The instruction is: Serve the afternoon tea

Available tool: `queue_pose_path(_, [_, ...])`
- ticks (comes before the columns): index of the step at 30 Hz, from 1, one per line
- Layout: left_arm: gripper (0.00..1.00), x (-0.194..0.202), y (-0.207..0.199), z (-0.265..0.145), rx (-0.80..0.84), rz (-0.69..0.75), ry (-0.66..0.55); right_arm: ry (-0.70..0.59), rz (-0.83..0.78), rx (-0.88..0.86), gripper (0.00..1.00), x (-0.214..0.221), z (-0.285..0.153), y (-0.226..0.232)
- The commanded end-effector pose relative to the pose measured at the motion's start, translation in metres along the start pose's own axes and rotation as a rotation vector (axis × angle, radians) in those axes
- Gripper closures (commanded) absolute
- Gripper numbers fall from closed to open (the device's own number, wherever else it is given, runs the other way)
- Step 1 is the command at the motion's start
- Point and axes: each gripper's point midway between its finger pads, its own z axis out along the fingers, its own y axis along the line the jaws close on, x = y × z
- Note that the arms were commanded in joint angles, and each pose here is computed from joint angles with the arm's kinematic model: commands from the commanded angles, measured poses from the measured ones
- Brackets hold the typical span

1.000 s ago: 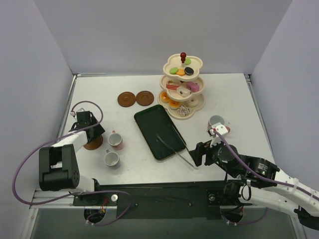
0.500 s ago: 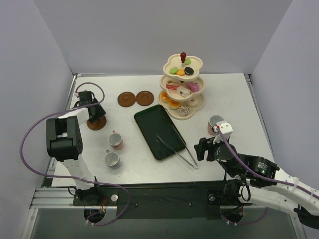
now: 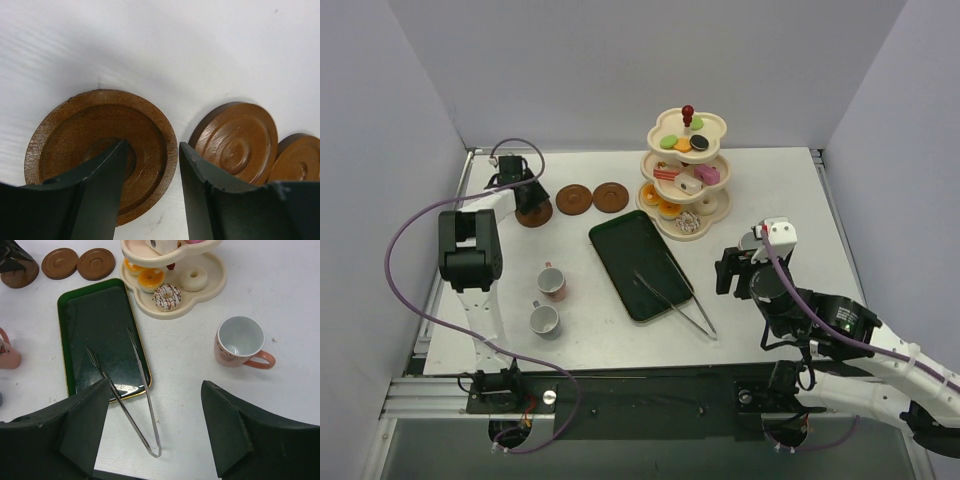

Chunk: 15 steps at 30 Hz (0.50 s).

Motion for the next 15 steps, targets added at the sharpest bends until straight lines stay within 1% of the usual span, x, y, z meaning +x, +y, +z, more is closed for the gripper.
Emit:
queue_pose_path(1, [0.44,0.024,-0.008,0.02,-0.029,-0.04,0.094,-0.007,0.003,0.047,0.32,-0.018,0.001,-0.001])
queue_pose_path(2, [0.44,0.034,-0.022,0.02,-0.016,-0.021,0.105,-0.005,0.003,0.052,0.32,-0.022,0.001,0.0])
queue_pose_path(3, [0.44,0.032,-0.024,0.022,-0.017,-0.025,0.101,0.004,-0.009,0.06,0.32,-0.021,0.002,0.0])
queue_pose_path(6, [0.45,0.034,-0.023,0.024,-0.028,-0.03,0.114,0.015,-0.024,0.064,0.32,-0.027,0.004,0.003])
queue_pose_path(7, [0.45,0.03,-0.019,0.025,-0.052,-0.028,0.097,0.02,-0.028,0.063,0.32,-0.029,0.005,0.005])
queue_pose_path(9, [0.45,0.029,-0.018,0.024,-0.061,-0.021,0.102,0.027,-0.032,0.07,0.32,-0.031,0.006,0.006])
queue_pose_path(11, [0.39,0.025,-0.02,0.019,-0.056,-0.01,0.094,0.036,-0.039,0.067,0.32,-0.032,0.008,0.009])
queue_pose_path(12, [0.34,0.019,-0.024,0.013,-0.047,-0.008,0.082,0.038,-0.052,0.069,0.32,-0.033,0.01,0.009])
queue_pose_path(13, [0.31,0.016,-0.026,0.01,-0.039,0.003,0.078,0.05,-0.07,0.059,0.31,-0.034,0.012,0.013])
queue_pose_path(14, [0.26,0.004,-0.032,-0.001,-0.024,0.005,0.053,0.06,-0.095,0.049,0.31,-0.034,0.013,0.016])
queue_pose_path(15, [0.25,-0.001,-0.034,-0.007,-0.021,0.013,0.043,0.065,-0.109,0.042,0.3,-0.037,0.015,0.02])
